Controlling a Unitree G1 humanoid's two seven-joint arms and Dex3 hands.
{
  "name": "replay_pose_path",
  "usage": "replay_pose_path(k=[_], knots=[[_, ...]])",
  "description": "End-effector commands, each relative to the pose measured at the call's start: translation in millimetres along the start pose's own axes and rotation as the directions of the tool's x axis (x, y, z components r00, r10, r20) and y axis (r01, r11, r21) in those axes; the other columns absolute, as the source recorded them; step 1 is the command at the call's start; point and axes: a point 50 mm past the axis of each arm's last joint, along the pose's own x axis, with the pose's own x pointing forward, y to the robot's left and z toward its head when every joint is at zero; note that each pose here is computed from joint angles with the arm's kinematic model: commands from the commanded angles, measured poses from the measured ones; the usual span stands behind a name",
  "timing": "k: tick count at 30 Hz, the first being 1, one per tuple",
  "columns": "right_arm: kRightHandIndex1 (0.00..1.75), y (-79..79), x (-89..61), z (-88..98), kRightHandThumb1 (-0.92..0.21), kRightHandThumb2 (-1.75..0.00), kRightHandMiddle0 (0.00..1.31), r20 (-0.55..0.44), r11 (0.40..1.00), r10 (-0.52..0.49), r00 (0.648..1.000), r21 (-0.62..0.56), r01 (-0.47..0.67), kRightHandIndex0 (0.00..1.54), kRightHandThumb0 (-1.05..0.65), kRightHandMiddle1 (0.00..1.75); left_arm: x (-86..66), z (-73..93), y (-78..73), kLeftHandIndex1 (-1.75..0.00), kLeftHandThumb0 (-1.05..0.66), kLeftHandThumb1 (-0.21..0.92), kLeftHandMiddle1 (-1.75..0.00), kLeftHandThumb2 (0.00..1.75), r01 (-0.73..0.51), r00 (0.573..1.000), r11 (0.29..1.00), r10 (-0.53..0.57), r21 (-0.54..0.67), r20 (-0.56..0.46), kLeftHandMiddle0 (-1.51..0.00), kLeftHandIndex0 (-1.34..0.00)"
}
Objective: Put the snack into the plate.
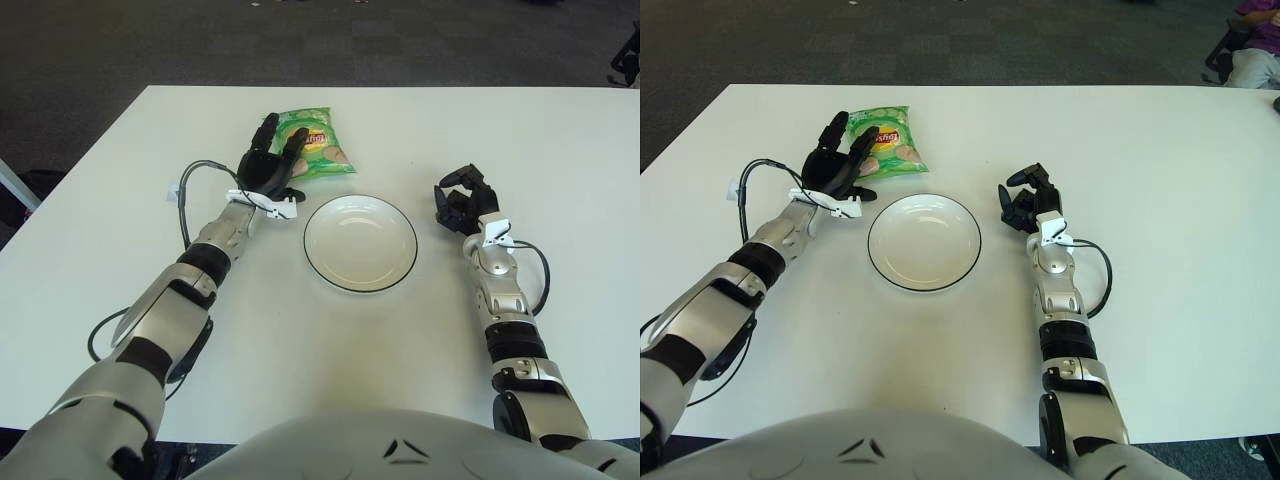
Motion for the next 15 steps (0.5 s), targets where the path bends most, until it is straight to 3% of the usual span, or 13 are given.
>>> replay_pose_path(k=[1,15], knots=[[1.75,0.7,1.3,2.0,-0.71,-0.79,0.33,0.003,1.0,0.001,1.0,0.015,-0.001,0.82,-0.38,1.75,4.5,-1.5,1.6,0.0,-0.53,0.72,0.0,0.0,-0.003,1.0,1.0,0.003,0.011,-0.004,0.0,-0.2],[1.75,1.1,0.3,2.3,-0.71,-0.79,0.33,0.002,1.0,0.002,1.0,0.014,-0.002,0.82,-0.38,1.75,7.5,0.0,-2.9,0.0,-0.53,0.71,0.0,0.0,-0.009,1.0,1.0,0.01,0.022,-0.021,0.0,-0.2]])
